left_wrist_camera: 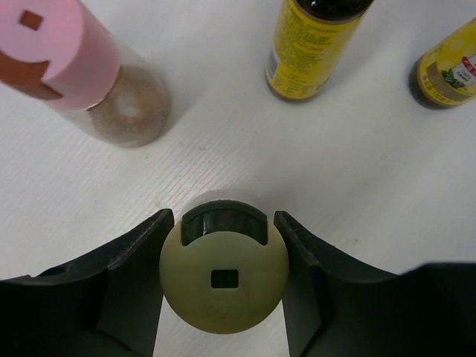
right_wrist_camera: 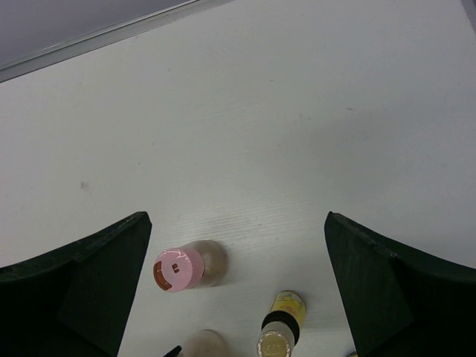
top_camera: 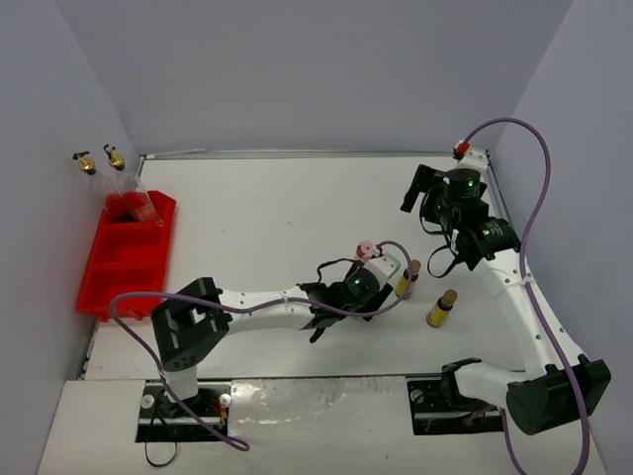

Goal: Organize the condiment bottles

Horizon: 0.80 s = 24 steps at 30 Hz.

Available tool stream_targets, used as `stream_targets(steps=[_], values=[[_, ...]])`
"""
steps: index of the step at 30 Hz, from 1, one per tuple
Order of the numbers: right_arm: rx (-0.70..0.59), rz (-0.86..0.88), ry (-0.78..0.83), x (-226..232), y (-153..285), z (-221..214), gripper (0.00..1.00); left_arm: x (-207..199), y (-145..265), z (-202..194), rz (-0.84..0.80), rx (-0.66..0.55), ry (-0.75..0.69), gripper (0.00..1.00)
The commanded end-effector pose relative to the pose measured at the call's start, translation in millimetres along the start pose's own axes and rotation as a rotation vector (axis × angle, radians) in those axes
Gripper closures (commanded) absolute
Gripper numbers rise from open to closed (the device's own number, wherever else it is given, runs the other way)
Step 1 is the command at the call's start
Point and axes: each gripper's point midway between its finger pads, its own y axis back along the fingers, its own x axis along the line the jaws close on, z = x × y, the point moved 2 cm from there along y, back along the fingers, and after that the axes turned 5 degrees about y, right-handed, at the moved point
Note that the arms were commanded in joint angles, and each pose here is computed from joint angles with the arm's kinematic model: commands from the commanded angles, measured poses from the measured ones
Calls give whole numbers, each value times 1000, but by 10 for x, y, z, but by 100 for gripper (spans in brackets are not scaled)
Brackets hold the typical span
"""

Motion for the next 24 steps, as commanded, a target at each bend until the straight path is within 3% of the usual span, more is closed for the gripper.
stream_targets(steps=[1,6,13,20,24], values=[[-92,7,-12,11,122,289,0,223,835,989,151,-256,84,100],[-82,3,-7,12,84,272,0,709,1536,1225,358,-344,153,100],[-65,11,-7,47,19,251,0,1922,2306,1290,777,-400,276,100],[-70,20,-5,66,30,278,0,3122,2691,1045,999,-414,466,100],[-74,19,-7,56,49,275,0,3508,2813,899,1058,-420,546,100]])
